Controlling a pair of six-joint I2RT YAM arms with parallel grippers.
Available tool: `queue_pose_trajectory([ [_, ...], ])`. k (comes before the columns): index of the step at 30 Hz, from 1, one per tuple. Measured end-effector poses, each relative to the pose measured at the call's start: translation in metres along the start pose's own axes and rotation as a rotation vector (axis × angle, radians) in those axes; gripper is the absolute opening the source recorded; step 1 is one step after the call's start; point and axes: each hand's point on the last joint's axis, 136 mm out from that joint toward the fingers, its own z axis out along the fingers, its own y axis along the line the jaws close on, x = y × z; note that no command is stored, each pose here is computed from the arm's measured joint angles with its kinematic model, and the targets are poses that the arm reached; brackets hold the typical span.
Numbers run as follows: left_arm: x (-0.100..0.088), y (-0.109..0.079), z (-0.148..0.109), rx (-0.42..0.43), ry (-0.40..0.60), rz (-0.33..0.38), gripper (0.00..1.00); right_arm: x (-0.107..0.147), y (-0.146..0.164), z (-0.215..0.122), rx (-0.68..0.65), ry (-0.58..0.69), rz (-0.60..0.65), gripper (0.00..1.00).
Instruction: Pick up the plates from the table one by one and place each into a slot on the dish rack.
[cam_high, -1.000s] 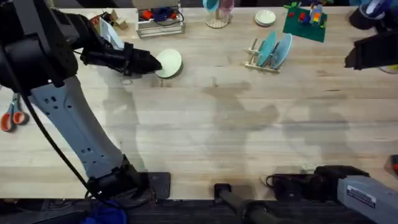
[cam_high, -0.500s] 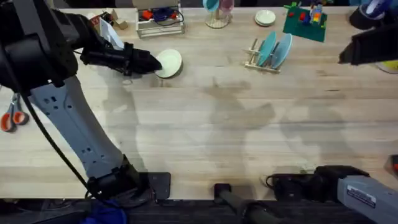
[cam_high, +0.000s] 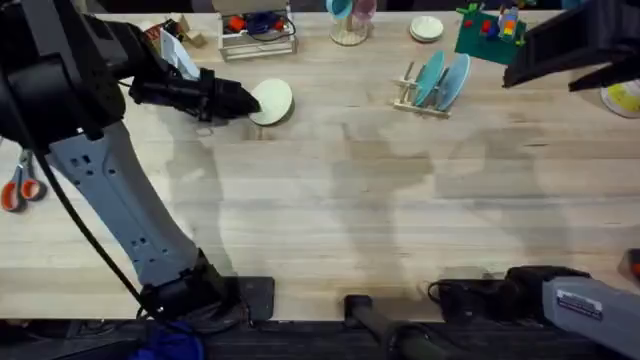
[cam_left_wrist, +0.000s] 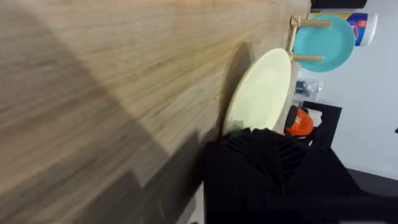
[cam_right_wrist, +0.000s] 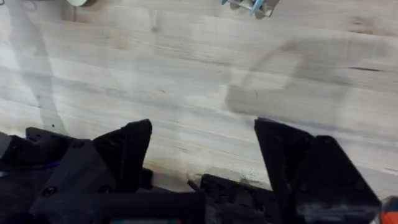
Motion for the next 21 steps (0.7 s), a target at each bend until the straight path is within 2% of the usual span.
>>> queue_pose_trajectory([
  [6, 0.002, 0.001, -0.001, -0.02, 0.013, -0.011, 0.037, 0.0, 0.001, 0.0, -0.006, -0.001, 0.0, 0.994],
  [12, 0.009, 0.0, -0.006, -0.08, 0.041, -0.039, 0.038, 0.0, 0.002, 0.0, -0.011, -0.001, 0.0, 0.995],
  [15, 0.013, -0.007, -0.013, -0.119, 0.051, -0.035, 0.036, 0.0, 0.002, 0.0, -0.011, -0.001, 0.0, 0.995],
  [21, 0.012, -0.036, -0.029, -0.16, 0.025, 0.023, 0.039, 0.0, 0.002, 0.0, -0.012, -0.001, 0.0, 0.995],
])
